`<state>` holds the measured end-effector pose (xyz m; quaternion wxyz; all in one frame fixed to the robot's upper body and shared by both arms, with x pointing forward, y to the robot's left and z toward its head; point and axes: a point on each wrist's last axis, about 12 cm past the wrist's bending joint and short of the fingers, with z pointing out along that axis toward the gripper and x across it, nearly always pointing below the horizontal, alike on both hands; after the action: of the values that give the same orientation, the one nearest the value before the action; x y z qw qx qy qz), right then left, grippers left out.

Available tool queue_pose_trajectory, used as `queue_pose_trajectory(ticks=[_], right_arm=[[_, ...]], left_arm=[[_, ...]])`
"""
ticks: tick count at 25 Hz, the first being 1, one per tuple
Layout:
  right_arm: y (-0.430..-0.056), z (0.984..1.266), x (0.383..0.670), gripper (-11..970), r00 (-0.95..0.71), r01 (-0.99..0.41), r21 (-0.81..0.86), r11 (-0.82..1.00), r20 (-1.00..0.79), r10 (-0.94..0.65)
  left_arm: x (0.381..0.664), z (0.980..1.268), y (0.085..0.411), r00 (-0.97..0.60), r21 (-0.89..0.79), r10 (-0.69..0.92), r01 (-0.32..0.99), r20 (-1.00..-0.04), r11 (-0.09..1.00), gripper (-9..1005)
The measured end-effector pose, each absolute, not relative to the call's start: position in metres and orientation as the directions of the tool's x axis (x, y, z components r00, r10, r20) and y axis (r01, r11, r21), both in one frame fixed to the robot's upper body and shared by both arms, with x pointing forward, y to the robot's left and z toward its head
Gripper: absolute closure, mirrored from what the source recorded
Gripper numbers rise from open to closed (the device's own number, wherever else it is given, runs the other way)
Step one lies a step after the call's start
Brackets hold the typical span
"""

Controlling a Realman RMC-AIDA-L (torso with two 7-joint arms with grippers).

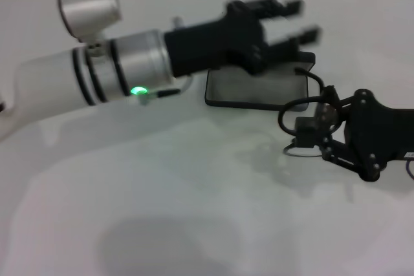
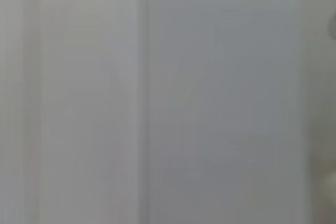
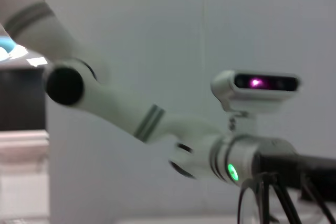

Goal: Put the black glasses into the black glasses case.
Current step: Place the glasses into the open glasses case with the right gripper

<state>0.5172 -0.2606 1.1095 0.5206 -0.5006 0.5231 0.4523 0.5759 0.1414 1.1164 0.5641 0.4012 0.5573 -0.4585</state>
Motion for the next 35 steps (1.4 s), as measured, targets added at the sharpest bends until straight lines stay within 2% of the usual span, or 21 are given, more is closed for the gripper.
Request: queue_pose_trajectory(ticks=[3, 7, 13, 17, 26, 35], right_arm=[[-0.267, 1.111, 0.521, 841, 0.093, -0.986, -0.108, 0.13, -0.988, -0.122], [-0.264, 1.124, 0.533, 841, 0.15, -0.968, -0.203, 0.151, -0.94, -0.305], [-0.232, 1.134, 0.559, 841, 0.148, -0.94, -0.29, 0.178, -0.819, -0.554], [-0.203, 1.139, 0.572, 841, 0.157, -0.921, -0.351, 0.171, -0.733, -0.662], [-0.169, 1.153, 0.604, 841, 0.115, -0.908, -0.384, 0.169, -0.614, -0.781], [-0.134, 1.145, 0.614, 842, 0.142, -0.898, -0.429, 0.097, -0.493, -0.858]], left_arm=[[0.58, 1.11, 0.161, -0.038, -0.072, -0.097, 0.925, -0.995, 0.373, 449], [0.583, 1.107, 0.187, 0.0, -0.071, -0.142, 0.865, -0.99, 0.496, 449], [0.578, 1.097, 0.216, 0.055, -0.093, -0.205, 0.757, -0.977, 0.647, 450], [0.575, 1.091, 0.221, 0.06, -0.089, -0.195, 0.736, -0.979, 0.671, 450], [0.577, 1.088, 0.219, 0.073, -0.055, -0.157, 0.726, -0.985, 0.685, 450], [0.576, 1.087, 0.218, 0.079, -0.044, -0.146, 0.724, -0.986, 0.688, 450]])
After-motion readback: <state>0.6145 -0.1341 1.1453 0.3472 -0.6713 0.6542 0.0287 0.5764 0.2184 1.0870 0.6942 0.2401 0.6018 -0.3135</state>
